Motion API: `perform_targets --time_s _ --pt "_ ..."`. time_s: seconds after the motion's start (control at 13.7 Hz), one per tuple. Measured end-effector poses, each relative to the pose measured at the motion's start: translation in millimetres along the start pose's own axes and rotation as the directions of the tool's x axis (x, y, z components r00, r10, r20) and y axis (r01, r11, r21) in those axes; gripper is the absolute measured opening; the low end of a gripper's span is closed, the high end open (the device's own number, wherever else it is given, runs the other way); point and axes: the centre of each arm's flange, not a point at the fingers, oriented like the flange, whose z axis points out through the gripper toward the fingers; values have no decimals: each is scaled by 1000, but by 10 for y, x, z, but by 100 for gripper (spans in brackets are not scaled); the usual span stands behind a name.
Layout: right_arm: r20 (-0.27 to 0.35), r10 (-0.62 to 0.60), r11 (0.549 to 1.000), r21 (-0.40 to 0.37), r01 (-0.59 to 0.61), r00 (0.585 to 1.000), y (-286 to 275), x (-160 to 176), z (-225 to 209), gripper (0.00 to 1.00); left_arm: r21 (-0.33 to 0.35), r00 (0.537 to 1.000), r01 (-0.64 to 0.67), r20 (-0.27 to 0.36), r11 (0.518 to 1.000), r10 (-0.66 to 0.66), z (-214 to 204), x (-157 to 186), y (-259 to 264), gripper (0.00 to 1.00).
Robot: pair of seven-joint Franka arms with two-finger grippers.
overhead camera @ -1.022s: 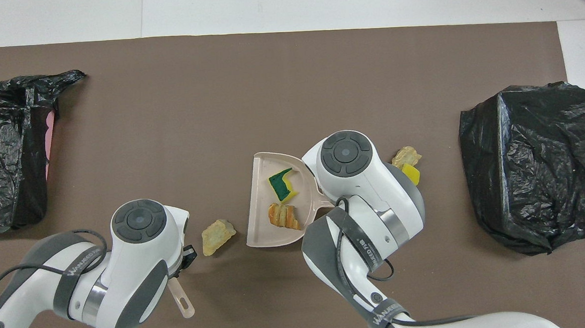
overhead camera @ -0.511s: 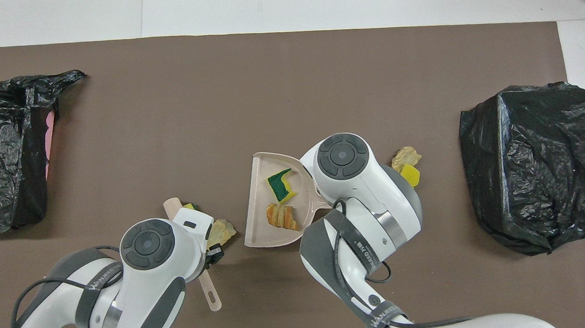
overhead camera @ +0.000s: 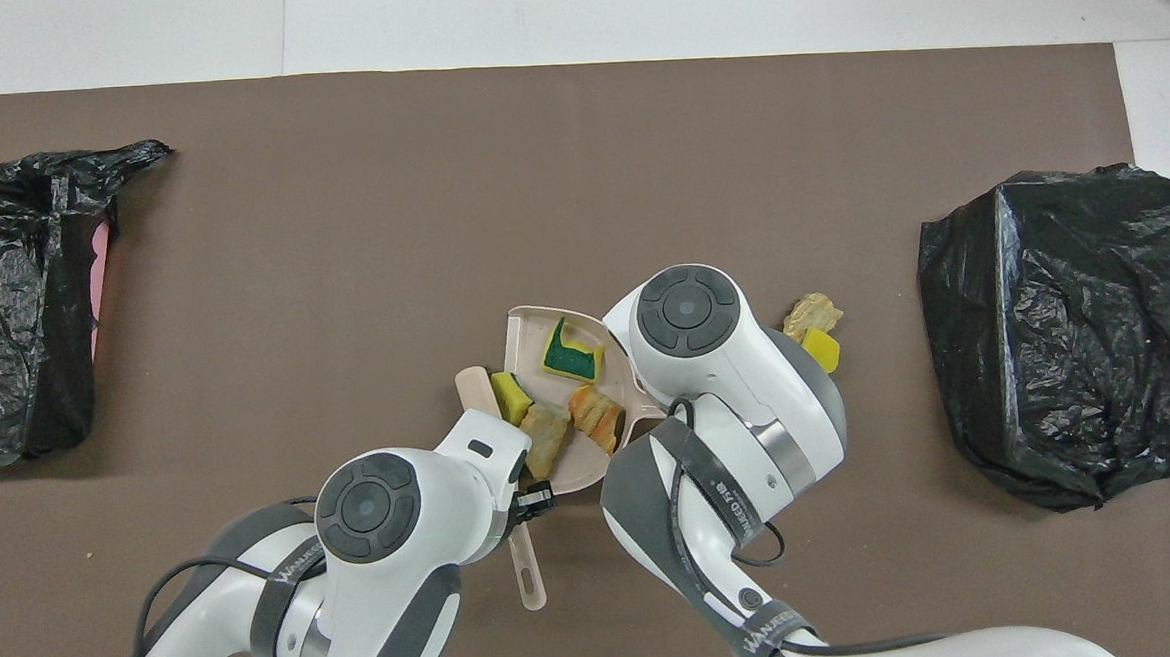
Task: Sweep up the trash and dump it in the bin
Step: 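Carry the dustpan to the black bag with the right gripper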
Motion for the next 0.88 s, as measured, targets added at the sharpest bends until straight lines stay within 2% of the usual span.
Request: perform_targets --time_s 0.22,0.37,0.51,0.66,0.88 --pt "2 0 1000 2 0 1000 -1 -3 2 32 -21 998 -66 -9 998 66 -56 -68 331 26" --pt "2 1 1000 2 -1 1000 1 -6 1 32 -7 998 -58 9 998 58 -28 -40 305 26" --pt "2 1 1000 2 -1 1000 2 -6 -1 32 28 999 -32 30 999 31 -26 110 128 26" --pt "2 1 1000 2 -1 1000 2 -6 -1 32 86 1000 -11 28 996 9 -55 341 -143 26" --pt "0 4 1000 3 -4 1000 13 -17 -5 32 136 1000 13 17 991 -15 -107 577 -435 26"
